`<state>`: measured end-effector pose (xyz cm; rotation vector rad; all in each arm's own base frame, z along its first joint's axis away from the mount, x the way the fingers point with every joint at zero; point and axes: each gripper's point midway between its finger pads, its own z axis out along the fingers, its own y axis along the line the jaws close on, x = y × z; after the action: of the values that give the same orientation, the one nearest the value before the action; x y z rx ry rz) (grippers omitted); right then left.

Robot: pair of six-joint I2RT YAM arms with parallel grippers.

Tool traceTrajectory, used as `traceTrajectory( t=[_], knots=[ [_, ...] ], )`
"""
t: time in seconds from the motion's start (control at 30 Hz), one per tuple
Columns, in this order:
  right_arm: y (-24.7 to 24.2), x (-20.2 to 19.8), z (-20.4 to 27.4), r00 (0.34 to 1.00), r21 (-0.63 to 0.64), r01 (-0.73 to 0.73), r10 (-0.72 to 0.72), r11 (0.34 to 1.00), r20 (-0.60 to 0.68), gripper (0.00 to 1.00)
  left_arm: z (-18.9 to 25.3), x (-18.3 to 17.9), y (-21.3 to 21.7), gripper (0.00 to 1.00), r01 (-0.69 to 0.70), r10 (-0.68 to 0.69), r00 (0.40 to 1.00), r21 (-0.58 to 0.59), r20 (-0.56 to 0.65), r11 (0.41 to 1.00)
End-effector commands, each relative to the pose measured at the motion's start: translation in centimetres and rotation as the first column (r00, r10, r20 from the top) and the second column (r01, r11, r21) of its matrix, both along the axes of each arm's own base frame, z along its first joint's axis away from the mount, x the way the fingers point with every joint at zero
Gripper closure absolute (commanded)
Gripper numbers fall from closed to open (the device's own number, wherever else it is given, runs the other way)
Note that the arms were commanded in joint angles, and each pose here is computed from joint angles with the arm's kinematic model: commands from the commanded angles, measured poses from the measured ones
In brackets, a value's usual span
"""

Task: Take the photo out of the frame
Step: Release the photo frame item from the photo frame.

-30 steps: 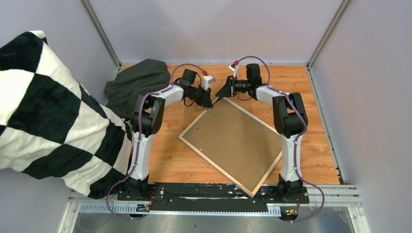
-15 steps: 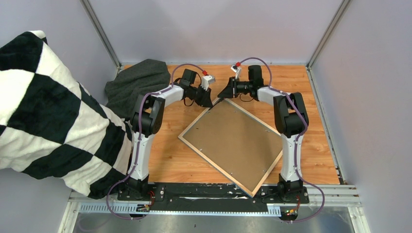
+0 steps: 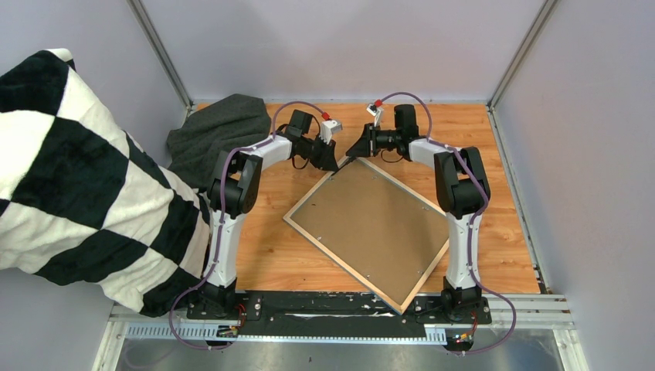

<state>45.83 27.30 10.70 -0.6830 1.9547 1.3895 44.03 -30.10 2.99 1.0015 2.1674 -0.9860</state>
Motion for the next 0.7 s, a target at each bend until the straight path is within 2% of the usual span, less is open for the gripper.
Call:
traceTrajectory(
  t=[0.0, 0.67],
  knots=[
    [0.5, -0.4, -0.3, 0.999, 0.015, -0.032, 0.033, 0.999, -0.017, 1.00, -6.8, -8.8, -0.3, 1.00, 0.127, -0.098, 0.943, 0.070, -0.318, 0.989],
    [1.9, -1.5, -0.8, 0.995, 0.039, -0.080, 0.082, 0.996, -0.063, 1.00, -6.8, -8.8, -0.3, 1.00, 0.127, -0.099, 0.943, 0.070, -0.318, 0.989]
  ],
)
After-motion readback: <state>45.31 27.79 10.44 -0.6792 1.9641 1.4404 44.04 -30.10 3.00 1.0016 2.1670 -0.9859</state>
